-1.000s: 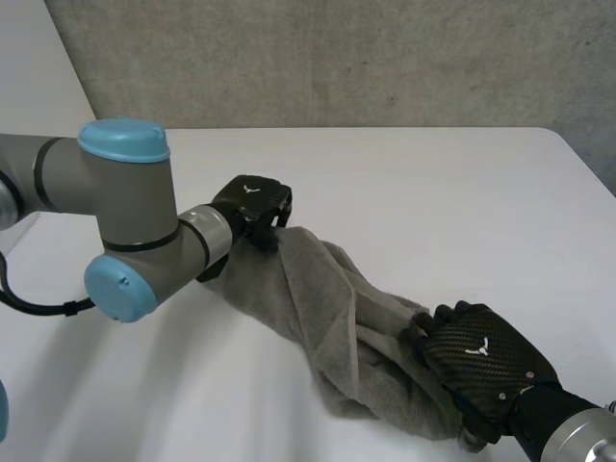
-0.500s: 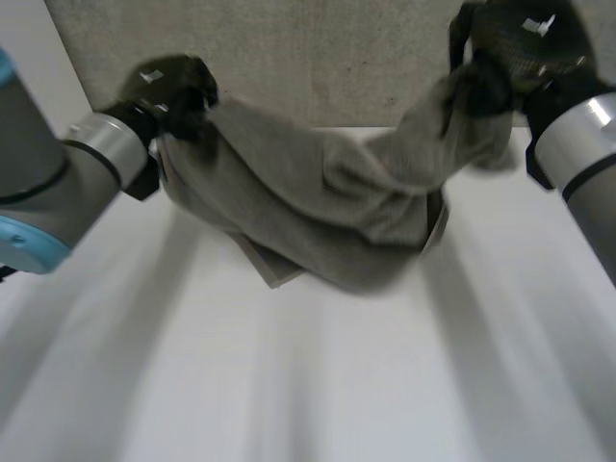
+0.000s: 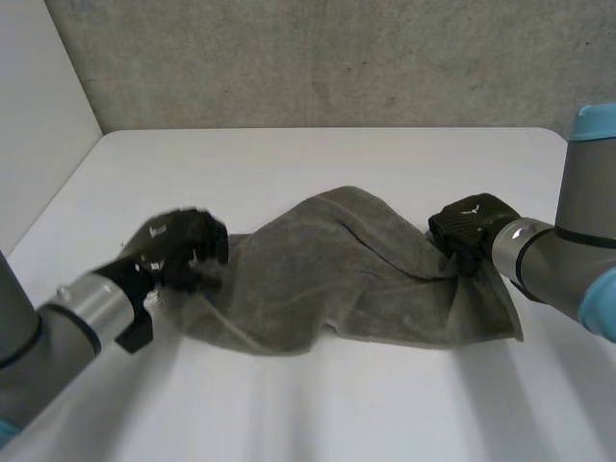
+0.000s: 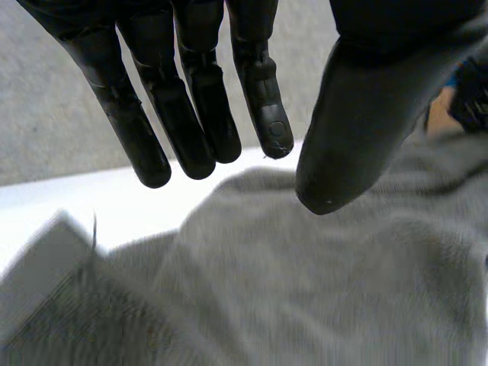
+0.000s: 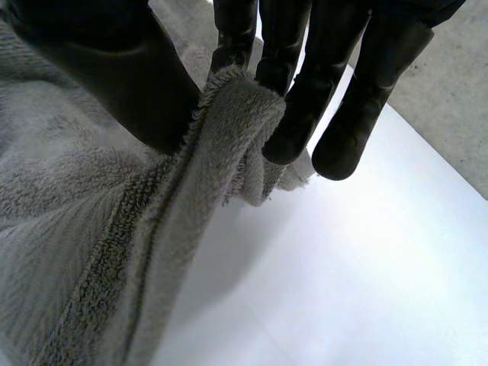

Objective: Fold the towel.

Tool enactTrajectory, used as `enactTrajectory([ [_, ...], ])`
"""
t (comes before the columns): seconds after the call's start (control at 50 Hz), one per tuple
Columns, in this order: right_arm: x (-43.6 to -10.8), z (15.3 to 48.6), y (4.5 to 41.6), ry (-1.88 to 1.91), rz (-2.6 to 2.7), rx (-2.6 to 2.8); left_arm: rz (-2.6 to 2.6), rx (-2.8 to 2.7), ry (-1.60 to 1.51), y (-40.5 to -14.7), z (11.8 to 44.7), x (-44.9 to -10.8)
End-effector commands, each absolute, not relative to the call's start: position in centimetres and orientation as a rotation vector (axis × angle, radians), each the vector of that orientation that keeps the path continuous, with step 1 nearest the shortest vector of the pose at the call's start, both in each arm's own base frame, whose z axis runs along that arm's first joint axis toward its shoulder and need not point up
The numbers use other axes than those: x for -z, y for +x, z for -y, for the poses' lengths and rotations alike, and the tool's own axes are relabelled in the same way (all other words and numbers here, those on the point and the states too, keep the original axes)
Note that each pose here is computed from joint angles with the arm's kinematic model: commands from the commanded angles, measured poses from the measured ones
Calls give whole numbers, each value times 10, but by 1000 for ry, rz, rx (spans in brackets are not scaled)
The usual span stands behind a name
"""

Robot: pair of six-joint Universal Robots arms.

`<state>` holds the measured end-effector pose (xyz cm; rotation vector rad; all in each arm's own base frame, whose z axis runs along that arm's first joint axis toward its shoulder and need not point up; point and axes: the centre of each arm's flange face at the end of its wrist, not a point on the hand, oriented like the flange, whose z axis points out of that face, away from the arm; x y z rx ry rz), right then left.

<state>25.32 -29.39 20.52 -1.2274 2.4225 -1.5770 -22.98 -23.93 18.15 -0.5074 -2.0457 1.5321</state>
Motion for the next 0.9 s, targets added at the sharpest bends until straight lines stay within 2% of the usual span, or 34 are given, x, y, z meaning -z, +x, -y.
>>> enactTrajectory([
  [0.02,-193,319,263,-1127,-2401,1634,2093,-1549,-633,-225,229,-162],
  [0.14,-177,338,262,-1062,-2465,1688,2113,-1533,-638,-224,228,-157],
  [0.2,-183,341,255,-1006,-2502,1722,2112,-1541,-638,-224,229,-158],
  [0.26,-203,336,250,-942,-2472,1769,2113,-1544,-636,-224,229,-158],
  [0.32,-218,311,245,-979,-2418,1748,2101,-1575,-637,-222,233,-160],
  [0.44,-214,276,240,-1065,-2357,1642,2085,-1611,-651,-221,238,-158],
  [0.48,-211,256,235,-1113,-2319,1622,2089,-1613,-675,-221,238,-156],
  [0.54,-200,244,227,-1150,-2323,1626,2104,-1630,-758,-221,238,-152],
  [0.64,-183,238,216,-1230,-2329,1649,2133,-1691,-937,-215,240,-148],
  [0.76,-171,238,207,-1292,-2349,1663,2202,-1693,-1110,-204,239,-141],
  [0.9,-153,256,196,-1327,-2327,1714,2227,-1658,-1164,-203,236,-136],
])
